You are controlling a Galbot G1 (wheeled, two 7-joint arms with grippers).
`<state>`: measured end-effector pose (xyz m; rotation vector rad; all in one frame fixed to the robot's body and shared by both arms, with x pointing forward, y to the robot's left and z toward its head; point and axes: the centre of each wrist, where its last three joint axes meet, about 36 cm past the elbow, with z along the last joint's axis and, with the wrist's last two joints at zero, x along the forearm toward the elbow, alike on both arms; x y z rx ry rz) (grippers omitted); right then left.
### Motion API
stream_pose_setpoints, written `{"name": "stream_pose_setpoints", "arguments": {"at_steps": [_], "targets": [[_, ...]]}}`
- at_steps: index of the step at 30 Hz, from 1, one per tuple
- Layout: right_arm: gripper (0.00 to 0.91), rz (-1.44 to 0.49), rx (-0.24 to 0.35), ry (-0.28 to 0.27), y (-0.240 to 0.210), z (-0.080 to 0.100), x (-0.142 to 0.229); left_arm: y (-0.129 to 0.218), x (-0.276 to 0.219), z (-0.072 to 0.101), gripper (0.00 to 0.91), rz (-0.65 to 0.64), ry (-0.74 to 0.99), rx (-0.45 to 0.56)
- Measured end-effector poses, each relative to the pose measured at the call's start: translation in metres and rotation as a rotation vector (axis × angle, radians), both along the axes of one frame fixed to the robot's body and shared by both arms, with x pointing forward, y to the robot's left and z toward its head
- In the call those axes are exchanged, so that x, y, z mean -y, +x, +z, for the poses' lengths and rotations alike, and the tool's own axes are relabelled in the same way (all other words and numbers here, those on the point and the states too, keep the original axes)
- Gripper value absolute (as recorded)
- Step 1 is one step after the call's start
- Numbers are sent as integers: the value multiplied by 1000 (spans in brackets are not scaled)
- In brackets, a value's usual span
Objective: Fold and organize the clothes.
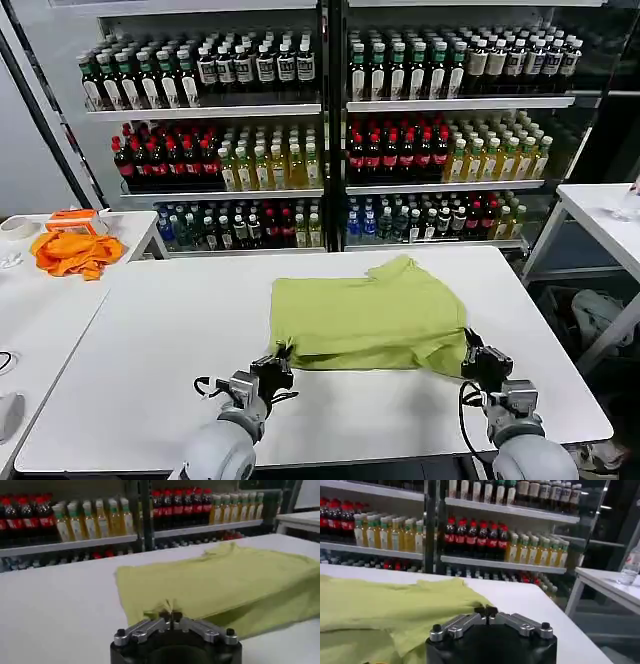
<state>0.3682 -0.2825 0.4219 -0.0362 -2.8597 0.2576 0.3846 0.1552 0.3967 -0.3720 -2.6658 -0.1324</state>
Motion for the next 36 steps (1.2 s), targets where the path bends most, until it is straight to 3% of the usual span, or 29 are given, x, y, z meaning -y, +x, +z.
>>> {"name": "stream_pose_setpoints", "arguments": {"at_steps": [4,7,8,9,24,34,35,36], "targets": [[0,11,-7,-14,8,-5,0,5,2,-4,50,6,10,-2],[0,18,-10,-21,14,-7,-1,7,1,-8,141,8,22,-7],[635,20,-12,-23,15,-7,-1,7,1,-9,453,9,24,-10],[907,22,-14,-23,15,-7,-1,7,1,-9,907,9,24,-11],[907,-2,-52,14,-8,-7,3,-5,-2,-8,907,27,-19,-6],[907,-69,-133,55,-22,-19,15,-14,-8,-14,907,39,-15,-25],[715,-73,-140,59,-22,-21,16,-14,-8,-15,554,42,-14,-27],[504,-77,-147,62,-23,-23,16,-13,-9,-15,292,45,-12,-29]]}}
